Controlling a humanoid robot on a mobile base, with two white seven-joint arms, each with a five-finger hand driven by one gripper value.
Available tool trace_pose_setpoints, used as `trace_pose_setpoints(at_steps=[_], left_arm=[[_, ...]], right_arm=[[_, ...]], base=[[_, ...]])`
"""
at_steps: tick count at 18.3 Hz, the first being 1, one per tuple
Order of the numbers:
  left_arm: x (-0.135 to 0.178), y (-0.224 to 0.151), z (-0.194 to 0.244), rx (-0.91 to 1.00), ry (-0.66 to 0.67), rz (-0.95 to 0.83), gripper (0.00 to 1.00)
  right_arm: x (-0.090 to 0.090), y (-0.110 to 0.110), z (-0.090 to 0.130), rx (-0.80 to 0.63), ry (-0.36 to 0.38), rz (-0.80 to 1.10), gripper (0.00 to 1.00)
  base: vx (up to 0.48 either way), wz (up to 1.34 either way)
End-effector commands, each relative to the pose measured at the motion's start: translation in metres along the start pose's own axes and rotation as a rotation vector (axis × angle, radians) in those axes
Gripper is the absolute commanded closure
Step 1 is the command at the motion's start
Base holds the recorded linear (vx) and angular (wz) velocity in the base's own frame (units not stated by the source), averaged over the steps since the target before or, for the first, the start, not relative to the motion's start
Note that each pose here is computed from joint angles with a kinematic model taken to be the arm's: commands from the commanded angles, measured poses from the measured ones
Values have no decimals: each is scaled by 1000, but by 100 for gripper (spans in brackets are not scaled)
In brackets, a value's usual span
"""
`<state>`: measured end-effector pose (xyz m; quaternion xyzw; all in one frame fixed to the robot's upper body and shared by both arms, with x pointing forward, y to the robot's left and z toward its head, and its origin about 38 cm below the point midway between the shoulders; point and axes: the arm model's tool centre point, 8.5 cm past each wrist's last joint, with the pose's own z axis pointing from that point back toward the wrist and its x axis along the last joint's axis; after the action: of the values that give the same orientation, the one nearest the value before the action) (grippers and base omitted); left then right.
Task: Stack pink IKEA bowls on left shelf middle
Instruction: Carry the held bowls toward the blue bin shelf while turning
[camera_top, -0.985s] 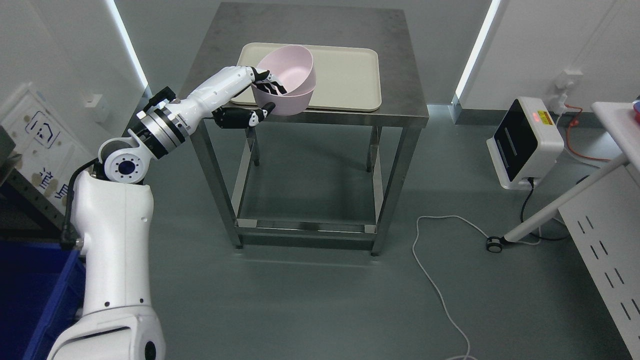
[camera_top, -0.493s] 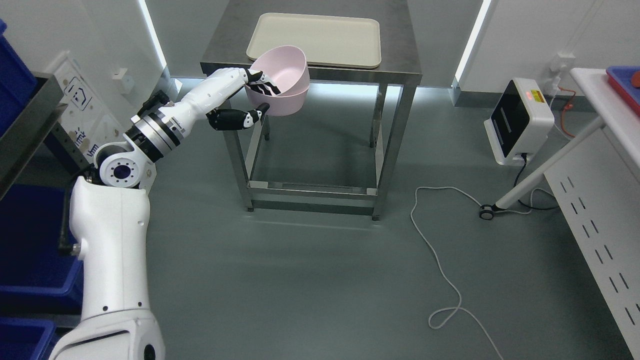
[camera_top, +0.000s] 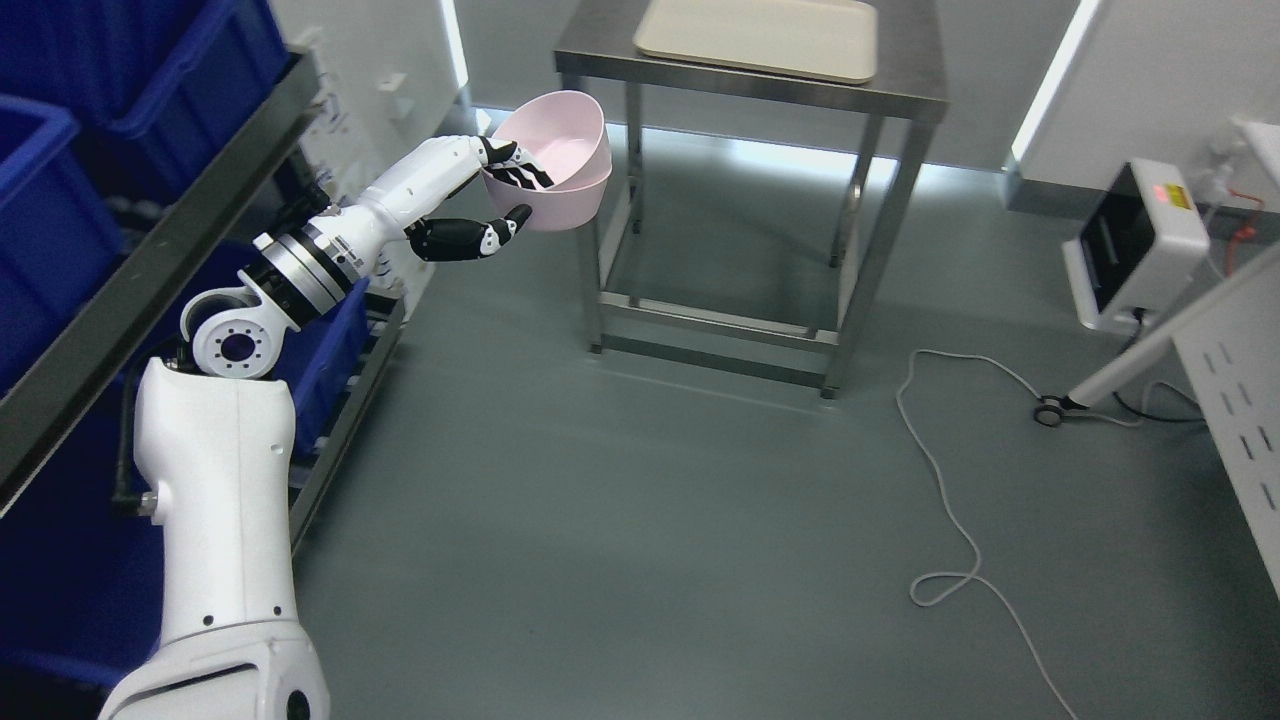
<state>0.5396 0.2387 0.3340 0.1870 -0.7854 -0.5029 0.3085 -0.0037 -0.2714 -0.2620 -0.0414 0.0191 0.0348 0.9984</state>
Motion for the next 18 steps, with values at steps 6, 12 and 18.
trace_pose_setpoints(at_steps=[6,12,18], left_arm=[[-20,26,28,48,63,-27,100],[-17,43,23,81,53,-41,100],[-28,76,44,132,95,-79,100]], right_arm=[[7,-12,0,-15,-27,-82,0],[7,-12,0,-15,-27,-82,0],[7,-12,0,-15,-27,-82,0]], base=[[-229,871],[-110,694],[-54,490]])
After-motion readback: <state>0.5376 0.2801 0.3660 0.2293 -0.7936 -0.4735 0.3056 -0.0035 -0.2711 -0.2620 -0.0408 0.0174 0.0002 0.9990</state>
